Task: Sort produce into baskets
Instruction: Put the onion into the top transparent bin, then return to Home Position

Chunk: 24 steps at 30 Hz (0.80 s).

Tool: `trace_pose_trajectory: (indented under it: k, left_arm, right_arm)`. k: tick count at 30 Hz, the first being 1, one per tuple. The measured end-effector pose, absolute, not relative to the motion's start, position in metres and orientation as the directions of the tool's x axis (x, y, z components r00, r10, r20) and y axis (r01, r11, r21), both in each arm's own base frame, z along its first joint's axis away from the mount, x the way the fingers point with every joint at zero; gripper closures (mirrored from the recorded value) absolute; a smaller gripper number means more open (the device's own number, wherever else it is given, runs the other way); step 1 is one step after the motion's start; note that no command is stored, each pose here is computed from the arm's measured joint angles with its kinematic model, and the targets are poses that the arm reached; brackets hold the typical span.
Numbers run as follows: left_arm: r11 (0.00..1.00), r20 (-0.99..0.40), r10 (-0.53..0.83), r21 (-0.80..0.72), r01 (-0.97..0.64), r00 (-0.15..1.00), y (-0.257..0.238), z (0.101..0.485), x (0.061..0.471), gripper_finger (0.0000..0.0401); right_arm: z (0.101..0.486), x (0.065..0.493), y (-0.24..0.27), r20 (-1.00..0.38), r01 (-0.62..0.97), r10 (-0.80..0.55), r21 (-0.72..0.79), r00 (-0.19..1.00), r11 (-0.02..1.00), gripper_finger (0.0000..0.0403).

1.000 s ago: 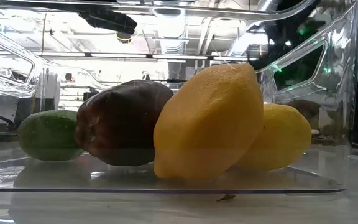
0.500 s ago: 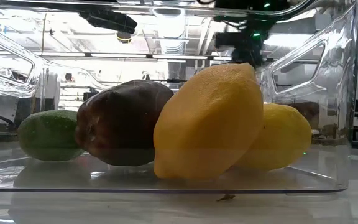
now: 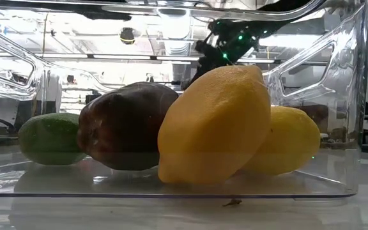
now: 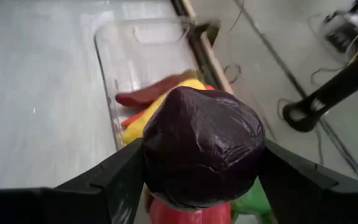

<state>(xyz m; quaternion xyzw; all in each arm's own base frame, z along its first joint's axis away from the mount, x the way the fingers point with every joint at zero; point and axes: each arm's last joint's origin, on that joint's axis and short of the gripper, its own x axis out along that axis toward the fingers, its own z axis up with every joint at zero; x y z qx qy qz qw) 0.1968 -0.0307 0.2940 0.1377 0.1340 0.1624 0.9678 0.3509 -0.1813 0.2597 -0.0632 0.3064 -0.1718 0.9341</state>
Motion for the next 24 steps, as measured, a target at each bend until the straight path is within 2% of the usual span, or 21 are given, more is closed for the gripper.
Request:
trace_pose_trajectory:
  k: [5, 12, 18, 24]
  left_arm:
    - [0.919, -0.129, 0.349, 0.243, -0.312, 0.928, -0.024, 0.282, 0.175, 0.0097]
    - [0.933, -0.106, 0.349, 0.13, -0.335, 0.931, -0.02, 0.27, 0.156, 0.0097]
    - [0.942, -0.113, 0.33, 0.111, -0.318, 0.937, -0.021, 0.261, 0.153, 0.0097]
    - [0.943, -0.111, 0.331, 0.088, -0.322, 0.937, -0.021, 0.244, 0.145, 0.0097]
  right_arm:
    - [0.256, 0.366, -0.192, -0.574, 0.242, -0.319, -0.209, 0.754, 0.947, 0.0076]
    - [0.264, 0.368, -0.194, -0.591, 0.217, -0.302, -0.213, 0.748, 0.953, 0.001]
    - [0.278, 0.348, -0.195, -0.605, 0.226, -0.286, -0.176, 0.743, 0.958, 0.0017]
    - [0.287, 0.302, -0.175, -0.479, 0.29, -0.334, -0.165, 0.812, 0.943, 0.0019]
